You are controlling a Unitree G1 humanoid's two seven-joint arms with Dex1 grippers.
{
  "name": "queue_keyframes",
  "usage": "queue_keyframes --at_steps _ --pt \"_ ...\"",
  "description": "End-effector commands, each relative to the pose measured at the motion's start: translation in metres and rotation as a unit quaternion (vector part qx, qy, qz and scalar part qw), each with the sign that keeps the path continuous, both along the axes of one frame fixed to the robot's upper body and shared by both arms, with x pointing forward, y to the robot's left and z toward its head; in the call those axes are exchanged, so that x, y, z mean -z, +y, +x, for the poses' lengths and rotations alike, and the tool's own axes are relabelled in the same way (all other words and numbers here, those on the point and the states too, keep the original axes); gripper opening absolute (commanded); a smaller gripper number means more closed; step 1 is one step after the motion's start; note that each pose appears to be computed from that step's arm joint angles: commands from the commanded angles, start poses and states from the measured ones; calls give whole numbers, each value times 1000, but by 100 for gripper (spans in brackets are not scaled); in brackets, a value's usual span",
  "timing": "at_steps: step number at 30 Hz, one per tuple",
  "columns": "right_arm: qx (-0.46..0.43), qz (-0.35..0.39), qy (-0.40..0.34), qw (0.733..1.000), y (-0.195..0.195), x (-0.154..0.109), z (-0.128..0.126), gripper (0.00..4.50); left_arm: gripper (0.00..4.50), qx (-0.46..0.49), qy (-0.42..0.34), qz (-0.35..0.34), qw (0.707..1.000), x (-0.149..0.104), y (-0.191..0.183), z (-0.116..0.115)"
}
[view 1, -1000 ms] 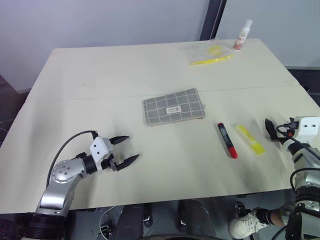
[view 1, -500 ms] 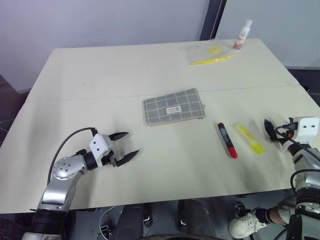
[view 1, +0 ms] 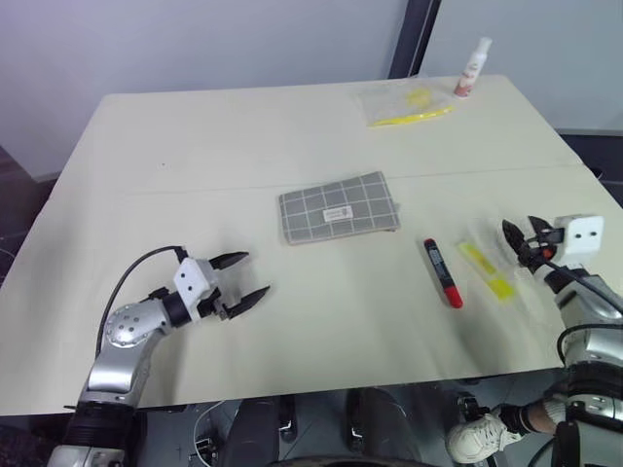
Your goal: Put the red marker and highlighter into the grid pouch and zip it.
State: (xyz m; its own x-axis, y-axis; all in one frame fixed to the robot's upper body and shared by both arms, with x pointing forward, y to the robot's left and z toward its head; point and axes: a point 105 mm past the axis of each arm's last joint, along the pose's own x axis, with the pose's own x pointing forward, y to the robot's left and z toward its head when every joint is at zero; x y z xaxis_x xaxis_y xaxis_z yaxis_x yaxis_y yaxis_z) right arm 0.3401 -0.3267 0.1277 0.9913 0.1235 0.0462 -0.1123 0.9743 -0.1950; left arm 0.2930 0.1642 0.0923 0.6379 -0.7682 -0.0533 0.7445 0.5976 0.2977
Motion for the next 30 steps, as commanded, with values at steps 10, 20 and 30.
queue_keyframes --at_steps 10,20,30 --pt "-156 -118 -26 980 195 -6 60 3 407 21 -166 171 971 -15 -18 73" --pt "-155 -208 30 965 189 17 79 3 407 99 -221 258 935 -2 -64 87" --pt "-165 -215 30 962 189 18 70 1 382 136 -231 266 926 -2 -108 92"
